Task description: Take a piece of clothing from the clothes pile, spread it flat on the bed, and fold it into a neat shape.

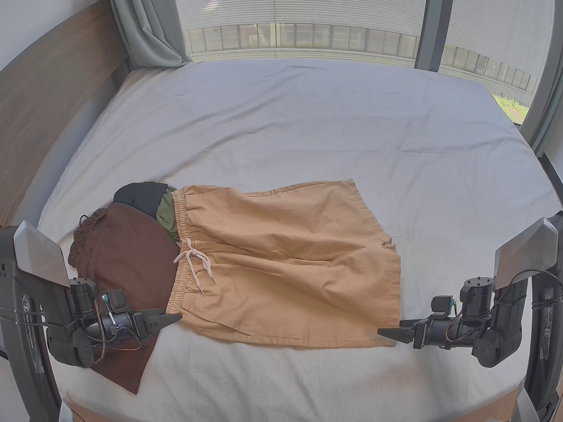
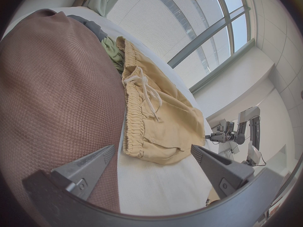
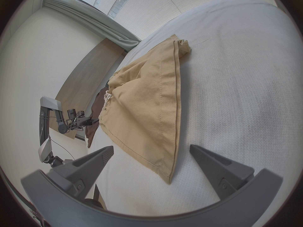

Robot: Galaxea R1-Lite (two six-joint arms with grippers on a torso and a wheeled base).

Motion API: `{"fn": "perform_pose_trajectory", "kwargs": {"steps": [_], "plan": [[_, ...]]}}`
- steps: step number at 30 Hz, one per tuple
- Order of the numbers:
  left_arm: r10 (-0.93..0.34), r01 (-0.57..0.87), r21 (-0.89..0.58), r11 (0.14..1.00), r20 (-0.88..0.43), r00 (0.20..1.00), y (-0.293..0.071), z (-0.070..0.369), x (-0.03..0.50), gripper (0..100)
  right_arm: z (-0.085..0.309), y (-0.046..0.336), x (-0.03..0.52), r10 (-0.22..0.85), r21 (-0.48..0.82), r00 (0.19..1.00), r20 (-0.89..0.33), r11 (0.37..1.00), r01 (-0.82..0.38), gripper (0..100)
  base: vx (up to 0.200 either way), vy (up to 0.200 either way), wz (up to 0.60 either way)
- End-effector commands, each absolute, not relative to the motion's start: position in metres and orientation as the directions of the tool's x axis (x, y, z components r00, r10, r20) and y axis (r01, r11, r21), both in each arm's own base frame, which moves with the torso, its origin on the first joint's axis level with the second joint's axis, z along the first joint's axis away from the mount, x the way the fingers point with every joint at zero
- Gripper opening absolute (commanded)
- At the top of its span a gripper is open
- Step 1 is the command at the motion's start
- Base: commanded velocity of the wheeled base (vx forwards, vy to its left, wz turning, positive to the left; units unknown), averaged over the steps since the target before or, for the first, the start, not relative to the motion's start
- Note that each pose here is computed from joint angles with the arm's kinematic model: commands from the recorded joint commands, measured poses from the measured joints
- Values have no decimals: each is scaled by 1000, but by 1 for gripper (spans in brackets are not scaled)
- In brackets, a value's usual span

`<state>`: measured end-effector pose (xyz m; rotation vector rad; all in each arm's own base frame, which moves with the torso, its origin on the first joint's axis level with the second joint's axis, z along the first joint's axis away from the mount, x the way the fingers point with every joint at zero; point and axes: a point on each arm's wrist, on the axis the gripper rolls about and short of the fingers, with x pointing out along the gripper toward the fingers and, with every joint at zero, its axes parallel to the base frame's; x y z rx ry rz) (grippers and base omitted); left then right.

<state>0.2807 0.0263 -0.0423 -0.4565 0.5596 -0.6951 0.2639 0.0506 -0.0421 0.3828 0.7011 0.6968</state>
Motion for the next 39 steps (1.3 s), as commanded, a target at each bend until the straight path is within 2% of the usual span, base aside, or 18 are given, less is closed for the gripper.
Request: {"fn": "perform_pose_trajectory", "kwargs": {"steps": [1,39], "plan": [[-711,466,-577,671,-322,625,22,-42,282,100,-43,51,264,696,538,555,-456,712,-451,100,0,0,0],[-695,423,-602,678,-335,636,11,-54,299,100,-42,50,264,695,537,557,-455,713,-451,100,0,0,0]]}}
